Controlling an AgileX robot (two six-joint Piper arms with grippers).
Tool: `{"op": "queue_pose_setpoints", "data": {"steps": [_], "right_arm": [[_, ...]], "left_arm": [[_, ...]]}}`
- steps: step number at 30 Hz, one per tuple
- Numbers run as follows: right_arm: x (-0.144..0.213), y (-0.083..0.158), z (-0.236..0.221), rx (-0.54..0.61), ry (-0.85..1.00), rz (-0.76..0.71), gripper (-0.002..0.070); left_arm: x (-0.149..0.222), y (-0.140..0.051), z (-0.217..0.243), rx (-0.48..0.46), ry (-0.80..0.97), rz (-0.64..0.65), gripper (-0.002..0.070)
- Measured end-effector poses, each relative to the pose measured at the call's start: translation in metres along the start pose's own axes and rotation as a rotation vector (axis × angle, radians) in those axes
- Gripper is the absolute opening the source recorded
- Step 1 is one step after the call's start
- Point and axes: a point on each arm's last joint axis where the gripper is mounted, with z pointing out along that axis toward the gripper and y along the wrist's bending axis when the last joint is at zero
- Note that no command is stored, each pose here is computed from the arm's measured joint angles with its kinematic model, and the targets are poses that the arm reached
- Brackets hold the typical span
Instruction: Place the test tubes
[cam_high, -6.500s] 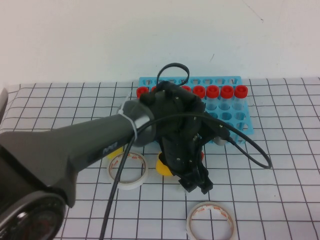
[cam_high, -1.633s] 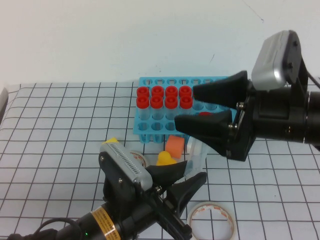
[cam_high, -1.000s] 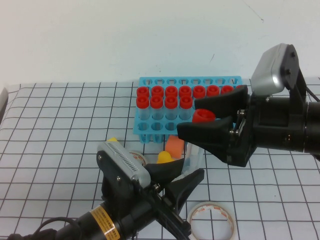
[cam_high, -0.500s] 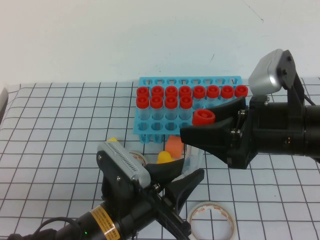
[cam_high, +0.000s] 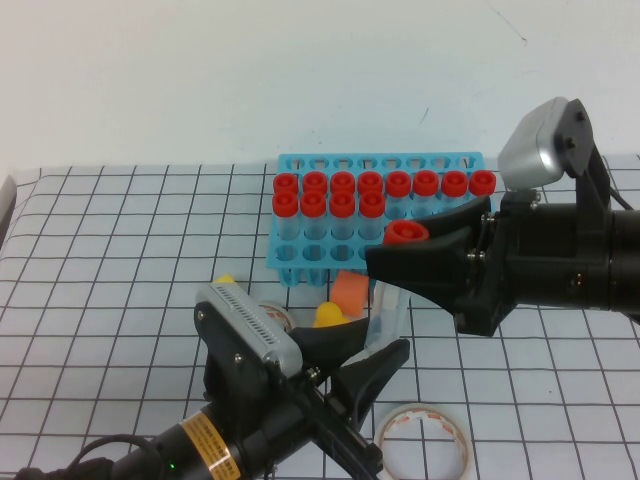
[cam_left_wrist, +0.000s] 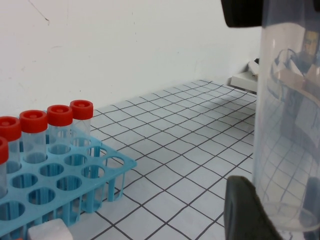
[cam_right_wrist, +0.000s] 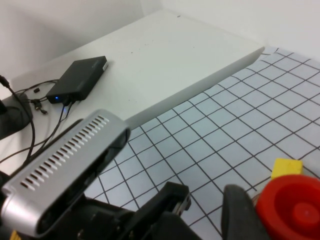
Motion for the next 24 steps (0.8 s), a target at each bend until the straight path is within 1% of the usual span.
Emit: {"op": "queue_pose_setpoints", "data": {"steps": [2, 3, 5, 7, 10, 14, 15, 17, 19, 20, 21, 22, 24], "right_arm": [[0.000, 0.000, 0.000, 0.002, 0.000, 0.000, 0.0274], [0.000, -0.001, 0.000, 0.007, 0.000, -0.002, 0.0274], [0.000, -0.003, -0.001, 0.037, 0.002, -0.018, 0.0274], [-0.003, -0.004, -0.005, 0.089, -0.004, -0.044, 0.0274], [-0.012, -0.004, -0.017, 0.189, -0.025, -0.100, 0.0274], [-0.028, 0.005, -0.038, 0.282, -0.086, -0.160, 0.0274], [-0.032, 0.009, -0.044, 0.295, -0.104, -0.176, 0.0274], [-0.038, 0.017, -0.055, 0.305, -0.140, -0.203, 0.0273], [-0.039, 0.025, -0.065, 0.312, -0.164, -0.220, 0.0273], [-0.035, 0.029, -0.072, 0.327, -0.171, -0.222, 0.0273], [-0.032, 0.031, -0.075, 0.334, -0.170, -0.222, 0.0273], [-0.028, 0.032, -0.077, 0.340, -0.167, -0.220, 0.0273], [-0.019, 0.032, -0.079, 0.350, -0.151, -0.212, 0.0273]], "left_arm": [[0.000, 0.000, 0.000, 0.000, 0.000, 0.000, 0.0258], [0.000, 0.000, 0.000, 0.000, 0.000, 0.000, 0.0291], [0.000, 0.000, 0.000, 0.000, 0.000, 0.000, 0.0356], [-0.002, 0.000, 0.000, 0.000, -0.007, 0.001, 0.0402], [-0.011, -0.003, -0.004, 0.007, -0.041, 0.021, 0.0426], [-0.028, -0.009, -0.017, 0.011, -0.104, 0.096, 0.0425], [-0.033, -0.011, -0.023, 0.007, -0.124, 0.108, 0.0410], [-0.040, -0.013, -0.035, -0.016, -0.125, 0.125, 0.0352], [-0.045, -0.015, -0.050, -0.047, -0.087, 0.151, 0.0236], [-0.051, -0.018, -0.067, -0.070, -0.049, 0.194, 0.0118], [-0.053, -0.019, -0.075, -0.083, -0.025, 0.217, 0.0077], [-0.054, -0.020, -0.082, -0.096, 0.006, 0.230, 0.0050], [-0.060, -0.023, -0.099, -0.121, 0.039, 0.255, 0.0020]]}}
